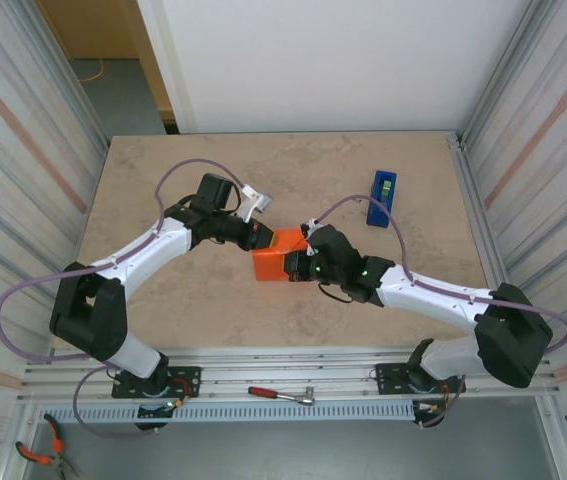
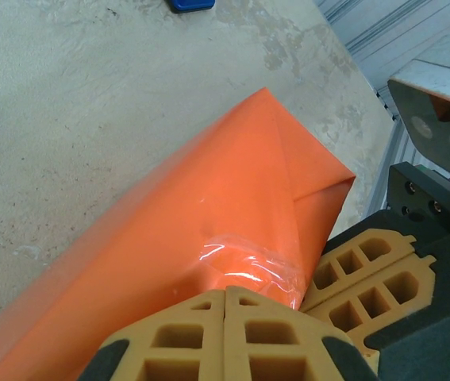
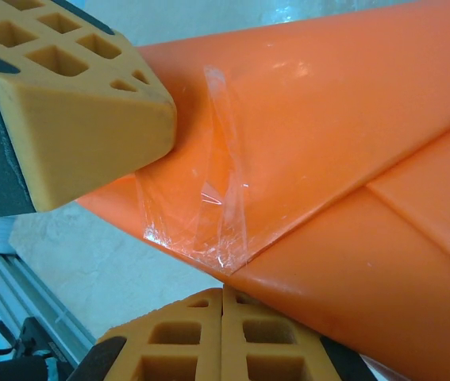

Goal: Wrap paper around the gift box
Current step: Stick the wrapping paper to the gift box.

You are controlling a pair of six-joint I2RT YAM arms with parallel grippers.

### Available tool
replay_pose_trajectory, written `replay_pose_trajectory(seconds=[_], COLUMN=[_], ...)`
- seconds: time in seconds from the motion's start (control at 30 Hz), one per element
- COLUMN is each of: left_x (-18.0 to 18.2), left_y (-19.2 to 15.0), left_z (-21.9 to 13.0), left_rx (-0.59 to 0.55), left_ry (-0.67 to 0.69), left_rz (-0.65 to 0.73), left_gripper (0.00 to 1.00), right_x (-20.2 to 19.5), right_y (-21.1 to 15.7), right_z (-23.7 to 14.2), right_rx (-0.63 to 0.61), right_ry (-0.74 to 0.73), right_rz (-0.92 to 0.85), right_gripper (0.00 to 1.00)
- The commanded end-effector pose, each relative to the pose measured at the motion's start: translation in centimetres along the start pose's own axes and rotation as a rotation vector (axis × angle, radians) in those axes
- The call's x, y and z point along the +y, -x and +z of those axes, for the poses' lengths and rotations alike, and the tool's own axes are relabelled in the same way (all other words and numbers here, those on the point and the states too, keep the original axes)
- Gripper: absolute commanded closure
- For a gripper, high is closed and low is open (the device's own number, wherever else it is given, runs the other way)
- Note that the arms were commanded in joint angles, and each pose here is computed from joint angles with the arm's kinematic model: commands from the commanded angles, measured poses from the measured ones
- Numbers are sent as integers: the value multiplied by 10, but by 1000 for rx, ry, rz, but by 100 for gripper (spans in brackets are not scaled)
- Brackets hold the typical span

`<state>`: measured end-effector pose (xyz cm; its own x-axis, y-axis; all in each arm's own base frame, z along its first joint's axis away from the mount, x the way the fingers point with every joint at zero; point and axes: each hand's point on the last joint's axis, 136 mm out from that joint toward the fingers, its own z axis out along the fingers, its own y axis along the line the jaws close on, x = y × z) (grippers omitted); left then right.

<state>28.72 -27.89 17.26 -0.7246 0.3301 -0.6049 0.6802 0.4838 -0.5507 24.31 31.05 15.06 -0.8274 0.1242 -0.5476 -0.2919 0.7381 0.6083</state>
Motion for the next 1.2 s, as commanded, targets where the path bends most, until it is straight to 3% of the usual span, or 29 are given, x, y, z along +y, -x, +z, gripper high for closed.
replay_pose_trajectory(seconds=[0.0, 0.4, 0.8, 1.1, 1.17], left_x=[-7, -13, -19, -31, -33], left_y=[-35, -29, -11, 32, 39], left_z=[9, 5, -3, -32, -40], left_rx=[106, 84, 37, -110, -143], left_ry=[-32, -49, -55, -75, -72], left_rz=[-67, -59, -43, -31, -31], left_gripper=[100, 100, 100, 100, 92], right_x=[-2, -10, 11, 18, 22], right_y=[11, 10, 41, 72, 73], right_z=[2, -25, -64, -47, -39], right_rx=[-52, -121, -140, -54, -30], right_ry=[-19, 27, 39, 43, 50], right_rz=[16, 250, 168, 126, 116], right_gripper=[100, 100, 100, 100, 100])
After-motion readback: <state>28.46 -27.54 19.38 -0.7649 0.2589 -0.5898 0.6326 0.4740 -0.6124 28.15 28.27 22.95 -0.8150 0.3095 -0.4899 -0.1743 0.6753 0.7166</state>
